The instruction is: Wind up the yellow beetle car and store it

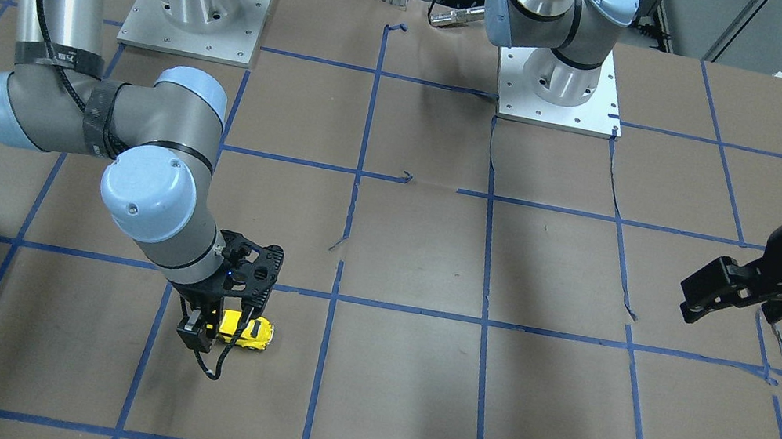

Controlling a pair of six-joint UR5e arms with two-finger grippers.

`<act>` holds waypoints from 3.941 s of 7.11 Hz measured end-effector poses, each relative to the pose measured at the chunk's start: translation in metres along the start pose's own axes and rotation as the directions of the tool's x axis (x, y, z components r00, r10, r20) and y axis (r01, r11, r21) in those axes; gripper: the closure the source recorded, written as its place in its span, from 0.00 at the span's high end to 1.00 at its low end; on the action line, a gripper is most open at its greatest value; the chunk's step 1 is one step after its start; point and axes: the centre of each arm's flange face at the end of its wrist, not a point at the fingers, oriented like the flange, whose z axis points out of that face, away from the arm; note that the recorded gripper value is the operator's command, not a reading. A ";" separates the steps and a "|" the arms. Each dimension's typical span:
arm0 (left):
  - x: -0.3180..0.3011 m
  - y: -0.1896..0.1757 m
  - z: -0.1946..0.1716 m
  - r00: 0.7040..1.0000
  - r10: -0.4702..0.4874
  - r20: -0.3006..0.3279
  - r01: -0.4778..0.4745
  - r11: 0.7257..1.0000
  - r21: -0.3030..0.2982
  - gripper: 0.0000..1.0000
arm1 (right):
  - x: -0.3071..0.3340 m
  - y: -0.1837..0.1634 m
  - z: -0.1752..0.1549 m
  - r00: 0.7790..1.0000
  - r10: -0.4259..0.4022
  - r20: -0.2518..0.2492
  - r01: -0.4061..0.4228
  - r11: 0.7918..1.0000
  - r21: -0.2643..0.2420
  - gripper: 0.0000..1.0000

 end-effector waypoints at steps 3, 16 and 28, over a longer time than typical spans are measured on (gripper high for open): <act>0.001 0.004 0.003 1.000 0.002 -0.003 -0.002 1.000 -0.006 1.00 | 0.005 0.002 0.031 0.998 -0.056 0.001 0.056 0.998 0.003 0.43; 0.003 0.002 0.002 1.000 0.000 -0.024 0.000 1.000 0.005 1.00 | 0.063 0.432 -0.172 0.995 -0.006 -0.101 -0.006 0.993 -0.119 0.00; 0.042 0.010 -0.005 0.998 0.062 -0.013 -0.062 0.998 0.011 1.00 | 0.066 0.401 -0.174 0.982 0.131 -0.132 -0.136 0.990 -0.026 1.00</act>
